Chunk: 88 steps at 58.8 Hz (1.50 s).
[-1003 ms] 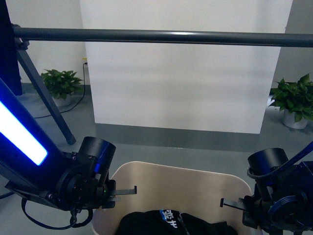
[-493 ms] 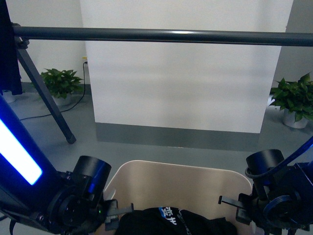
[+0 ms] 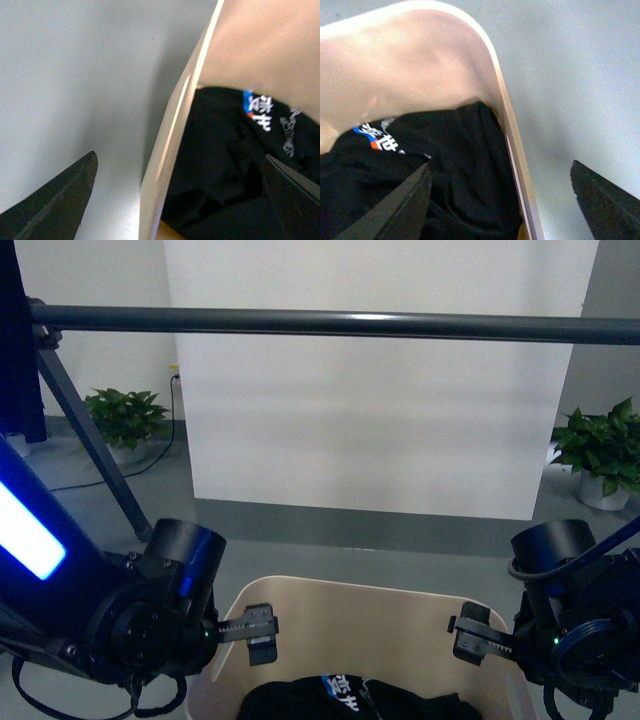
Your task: Move hamper under clothes hanger
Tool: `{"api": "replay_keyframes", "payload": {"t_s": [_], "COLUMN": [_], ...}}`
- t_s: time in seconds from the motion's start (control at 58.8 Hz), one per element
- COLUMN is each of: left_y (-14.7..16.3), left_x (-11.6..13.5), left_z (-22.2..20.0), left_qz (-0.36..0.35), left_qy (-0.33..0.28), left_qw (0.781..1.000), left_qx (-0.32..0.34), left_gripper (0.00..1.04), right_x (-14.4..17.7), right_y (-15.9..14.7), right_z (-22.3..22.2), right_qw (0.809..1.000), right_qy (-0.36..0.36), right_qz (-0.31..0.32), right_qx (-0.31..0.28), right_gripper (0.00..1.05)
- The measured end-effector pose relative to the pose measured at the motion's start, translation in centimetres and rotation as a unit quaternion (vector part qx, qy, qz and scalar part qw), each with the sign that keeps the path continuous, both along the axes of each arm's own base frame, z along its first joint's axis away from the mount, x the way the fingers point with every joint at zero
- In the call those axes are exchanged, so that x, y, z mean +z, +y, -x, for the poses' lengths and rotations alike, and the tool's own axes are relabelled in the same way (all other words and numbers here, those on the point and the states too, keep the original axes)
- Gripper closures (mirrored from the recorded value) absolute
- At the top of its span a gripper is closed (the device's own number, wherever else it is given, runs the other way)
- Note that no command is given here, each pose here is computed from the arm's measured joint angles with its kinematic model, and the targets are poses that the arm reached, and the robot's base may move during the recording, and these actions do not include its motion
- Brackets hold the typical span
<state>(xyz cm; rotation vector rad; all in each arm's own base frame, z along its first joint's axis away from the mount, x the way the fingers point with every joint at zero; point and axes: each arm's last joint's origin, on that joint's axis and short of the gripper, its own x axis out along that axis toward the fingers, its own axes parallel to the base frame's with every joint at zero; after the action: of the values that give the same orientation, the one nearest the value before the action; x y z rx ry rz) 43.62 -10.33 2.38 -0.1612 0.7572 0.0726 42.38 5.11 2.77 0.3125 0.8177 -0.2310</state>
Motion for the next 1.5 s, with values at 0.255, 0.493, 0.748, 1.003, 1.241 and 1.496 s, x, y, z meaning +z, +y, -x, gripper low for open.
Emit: {"api": "replay_keyframes", "payload": {"t_s": [0.255,0.493,0.748,1.003,1.241,1.496], "left_y": [-1.5,-2.0,-5.3,-1.2,4.0,7.1], "left_x": [9.1,17.5,24.5,23.6,19.6,17.3], "left_z": [-0.5,1.2,5.5,11.8,17.5,22.1], "left_qz": [-0.001,-0.022,-0.027,-0.061,-0.069,-0.073], "left_qy": [-0.12,-0.242,-0.367,-0.384,-0.368,-0.364], "left_qw": [0.992,0.97,0.928,0.92,0.927,0.928], "left_qx": [-0.035,-0.033,-0.061,-0.04,-0.042,-0.036], "left_gripper": [0.07,0.07,0.07,0.45,0.88,1.01], "right_x": [7.7,15.5,22.4,22.4,18.6,16.5], "right_y": [0.2,1.1,4.6,2.9,-0.8,-2.9], "right_z": [-0.3,0.8,3.6,9.1,15.1,20.1], "right_qw": [0.996,0.981,0.948,0.896,0.901,0.902], "right_qy": [-0.085,-0.187,-0.299,-0.409,-0.392,-0.389], "right_qz": [0.014,0.052,0.099,0.132,0.148,0.15], "right_qx": [0.01,0.016,0.04,0.11,0.113,0.113], "right_gripper": [0.08,0.08,0.08,0.41,0.84,1.03]}}
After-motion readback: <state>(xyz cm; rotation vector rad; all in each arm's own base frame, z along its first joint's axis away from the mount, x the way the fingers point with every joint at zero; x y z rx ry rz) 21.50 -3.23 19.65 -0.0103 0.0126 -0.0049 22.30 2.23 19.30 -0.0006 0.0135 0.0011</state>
